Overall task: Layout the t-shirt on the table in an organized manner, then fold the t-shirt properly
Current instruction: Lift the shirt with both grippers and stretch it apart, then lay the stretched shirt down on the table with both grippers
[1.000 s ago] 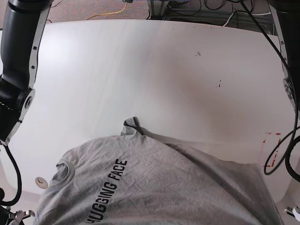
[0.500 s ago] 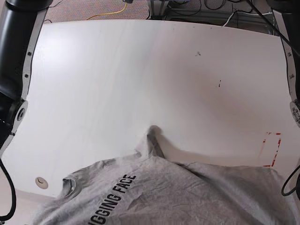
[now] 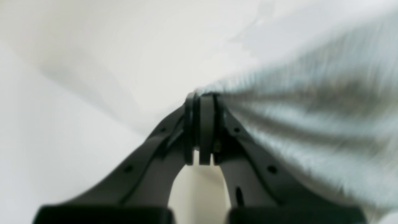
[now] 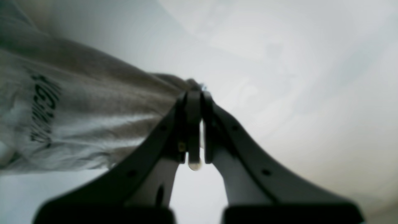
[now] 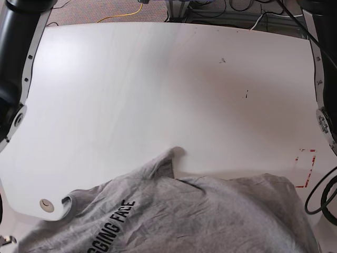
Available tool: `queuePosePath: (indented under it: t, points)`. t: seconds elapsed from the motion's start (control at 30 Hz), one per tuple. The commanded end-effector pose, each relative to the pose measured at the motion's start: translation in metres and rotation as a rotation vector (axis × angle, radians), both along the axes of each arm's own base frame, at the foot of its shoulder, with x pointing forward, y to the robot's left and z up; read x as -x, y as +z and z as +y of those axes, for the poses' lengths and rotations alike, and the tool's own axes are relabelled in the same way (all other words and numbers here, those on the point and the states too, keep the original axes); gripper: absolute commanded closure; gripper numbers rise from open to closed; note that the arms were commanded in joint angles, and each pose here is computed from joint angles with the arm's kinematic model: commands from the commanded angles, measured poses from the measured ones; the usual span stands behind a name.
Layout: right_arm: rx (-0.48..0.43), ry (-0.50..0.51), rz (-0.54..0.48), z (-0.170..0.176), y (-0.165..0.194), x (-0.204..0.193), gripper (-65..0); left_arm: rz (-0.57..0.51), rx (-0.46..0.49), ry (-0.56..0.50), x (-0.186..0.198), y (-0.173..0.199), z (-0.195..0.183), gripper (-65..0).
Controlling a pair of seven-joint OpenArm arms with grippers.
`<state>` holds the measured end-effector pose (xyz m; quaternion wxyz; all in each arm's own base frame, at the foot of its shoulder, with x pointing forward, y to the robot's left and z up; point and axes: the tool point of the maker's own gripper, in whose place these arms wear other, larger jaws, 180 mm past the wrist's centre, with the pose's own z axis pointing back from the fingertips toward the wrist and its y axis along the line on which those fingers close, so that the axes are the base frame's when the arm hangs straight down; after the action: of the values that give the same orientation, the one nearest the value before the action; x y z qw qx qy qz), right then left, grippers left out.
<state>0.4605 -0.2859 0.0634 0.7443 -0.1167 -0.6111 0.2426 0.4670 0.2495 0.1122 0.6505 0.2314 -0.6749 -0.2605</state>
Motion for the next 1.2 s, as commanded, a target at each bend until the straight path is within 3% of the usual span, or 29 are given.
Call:
queuePosePath:
  t: [0.0, 0.37, 0.73, 1.17]
  points:
    - [0.025, 0.023, 0.030, 0.010, -0.021, 0.006, 0.0, -0.011, -0.011, -0.001, 0.012, -0.006, -0.003, 0.0]
    - [-0.076, 0.047, 0.150, 0.005, -0.120, 0.045, 0.0, 0.204, -0.036, 0.048, 0.040, -0.113, 0.000, 0.0]
    - [-0.105, 0.055, 0.261, 0.031, -0.199, 0.090, 0.0, 0.417, 0.009, 0.132, 0.068, -0.208, 0.029, 0.0]
    - [-0.309, 0.138, 0.445, 0.073, -0.287, 0.137, -0.3, 0.679, 0.016, 0.197, 0.119, -0.307, 0.046, 0.0]
